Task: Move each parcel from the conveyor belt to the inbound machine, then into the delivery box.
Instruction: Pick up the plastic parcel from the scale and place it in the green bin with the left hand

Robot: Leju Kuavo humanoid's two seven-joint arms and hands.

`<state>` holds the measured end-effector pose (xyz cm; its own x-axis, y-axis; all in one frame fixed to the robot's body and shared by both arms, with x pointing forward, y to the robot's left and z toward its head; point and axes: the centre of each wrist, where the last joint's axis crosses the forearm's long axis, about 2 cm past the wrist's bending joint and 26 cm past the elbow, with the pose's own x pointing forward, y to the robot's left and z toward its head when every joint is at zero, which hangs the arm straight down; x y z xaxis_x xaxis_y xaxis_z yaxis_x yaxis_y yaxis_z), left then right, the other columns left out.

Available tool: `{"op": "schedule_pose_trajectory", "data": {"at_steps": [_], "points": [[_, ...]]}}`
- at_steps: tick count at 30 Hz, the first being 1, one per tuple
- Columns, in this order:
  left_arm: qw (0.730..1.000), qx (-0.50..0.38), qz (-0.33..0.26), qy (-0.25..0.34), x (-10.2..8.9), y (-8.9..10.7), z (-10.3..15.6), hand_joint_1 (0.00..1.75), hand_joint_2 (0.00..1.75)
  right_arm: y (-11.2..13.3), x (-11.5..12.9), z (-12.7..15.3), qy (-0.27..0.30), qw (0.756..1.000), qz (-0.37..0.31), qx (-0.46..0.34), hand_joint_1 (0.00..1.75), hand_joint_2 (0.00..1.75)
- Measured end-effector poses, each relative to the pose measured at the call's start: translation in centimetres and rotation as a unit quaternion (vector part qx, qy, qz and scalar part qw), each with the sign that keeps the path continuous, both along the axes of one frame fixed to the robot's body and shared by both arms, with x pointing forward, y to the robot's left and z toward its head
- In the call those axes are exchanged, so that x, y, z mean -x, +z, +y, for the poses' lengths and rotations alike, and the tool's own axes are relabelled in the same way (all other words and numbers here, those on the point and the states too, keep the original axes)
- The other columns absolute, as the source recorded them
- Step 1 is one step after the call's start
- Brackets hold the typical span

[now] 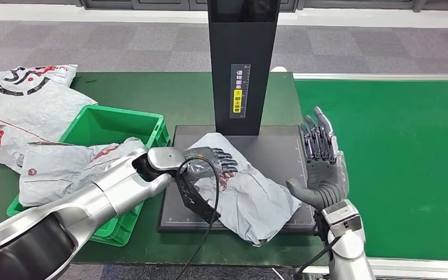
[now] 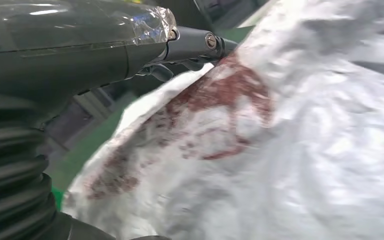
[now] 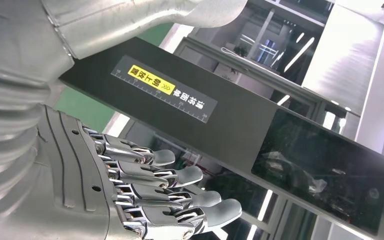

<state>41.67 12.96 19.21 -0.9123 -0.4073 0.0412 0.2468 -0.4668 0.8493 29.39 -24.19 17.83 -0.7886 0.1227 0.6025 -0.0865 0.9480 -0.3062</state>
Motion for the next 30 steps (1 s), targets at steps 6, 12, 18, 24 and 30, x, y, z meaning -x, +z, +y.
{"op": "schedule_pose_trajectory", "data": {"at_steps": [6,12,18,24,30], "points": [[1.0,0.005,0.017,-0.017,1.1,-1.2,-1.2,0.0,1.75,-0.3,-0.1,0.0,0.0,1.0,0.005,0.001,0.0,1.75],[1.0,0.001,0.019,-0.021,1.3,-1.5,-1.4,0.0,1.75,-0.4,-0.2,0.0,0.0,1.0,0.008,0.003,0.0,1.75],[0.999,0.003,0.021,-0.024,1.5,-1.8,-1.6,0.0,1.75,-0.4,-0.4,-0.1,0.001,1.0,0.009,0.004,0.0,1.75],[0.999,0.017,0.023,-0.033,2.2,-1.9,-3.0,0.0,1.75,-0.1,-0.8,0.0,0.001,1.0,0.004,0.004,0.0,1.75],[0.998,0.038,0.031,-0.039,3.2,-2.4,-4.8,1.55,1.75,0.0,-0.9,0.1,0.002,1.0,0.003,0.005,0.0,1.75]]}}
